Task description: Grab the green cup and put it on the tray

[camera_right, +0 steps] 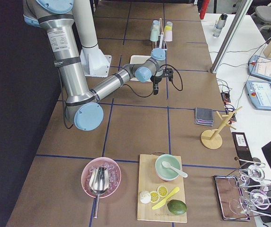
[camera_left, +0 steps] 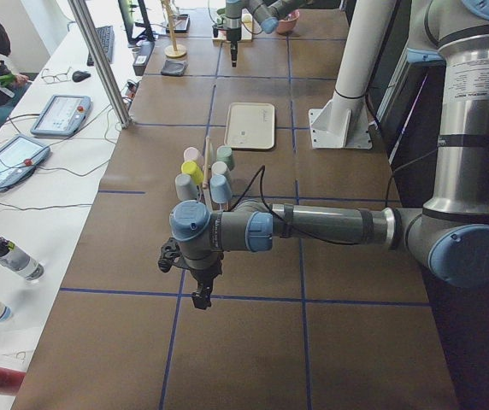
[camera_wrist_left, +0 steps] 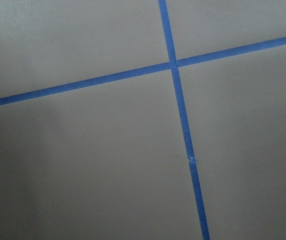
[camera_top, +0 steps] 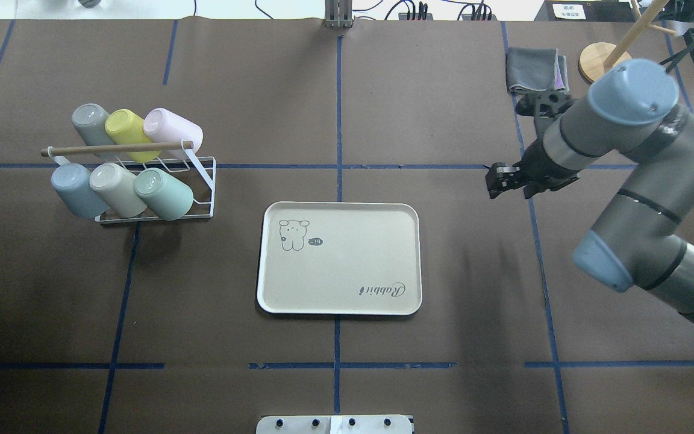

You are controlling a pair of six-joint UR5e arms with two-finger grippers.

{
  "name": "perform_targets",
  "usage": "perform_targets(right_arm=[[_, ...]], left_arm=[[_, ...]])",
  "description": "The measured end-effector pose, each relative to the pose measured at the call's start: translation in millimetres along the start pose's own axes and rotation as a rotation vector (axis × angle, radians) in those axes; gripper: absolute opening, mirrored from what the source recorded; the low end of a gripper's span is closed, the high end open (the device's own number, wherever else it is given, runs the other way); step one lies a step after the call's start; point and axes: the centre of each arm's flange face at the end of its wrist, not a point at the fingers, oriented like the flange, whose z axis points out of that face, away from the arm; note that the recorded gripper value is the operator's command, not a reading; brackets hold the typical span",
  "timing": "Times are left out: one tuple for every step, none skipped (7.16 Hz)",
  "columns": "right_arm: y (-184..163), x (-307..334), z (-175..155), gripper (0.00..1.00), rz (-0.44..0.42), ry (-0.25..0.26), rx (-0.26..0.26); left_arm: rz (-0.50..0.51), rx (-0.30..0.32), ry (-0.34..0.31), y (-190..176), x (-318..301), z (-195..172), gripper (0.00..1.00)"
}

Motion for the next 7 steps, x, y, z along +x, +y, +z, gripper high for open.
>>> perform_targets(right_arm=[[4, 60, -19, 1.00, -0.065, 0.035, -0.011], [14, 125, -33, 1.00, -0.135, 0.071, -0.022], [31, 193, -47, 1.00, -0.206, 0.106, -0.036], [50, 252, -64, 1.00, -0.253, 0.128, -0.048], [71, 302, -82, 1.00, -0.255, 0.140, -0.058], [100, 344, -93, 1.00, -0.208, 0.144, -0.071], [130, 375, -95, 1.00, -0.141, 0.140, -0.082]], left_arm=[[0.002, 0.008, -0.001, 0, 1, -1, 1.00], [0.005, 0.014, -0.001, 1, 1, -1, 1.00], [0.007, 0.018, -0.001, 1, 1, -2, 1.00], [0.013, 0.025, -0.002, -1, 2, -3, 1.00], [0.036, 0.049, -0.008, -7, 4, -6, 1.00], [0.075, 0.094, -0.017, -13, 6, -10, 1.00], [0.111, 0.140, -0.025, -21, 10, -14, 1.00]])
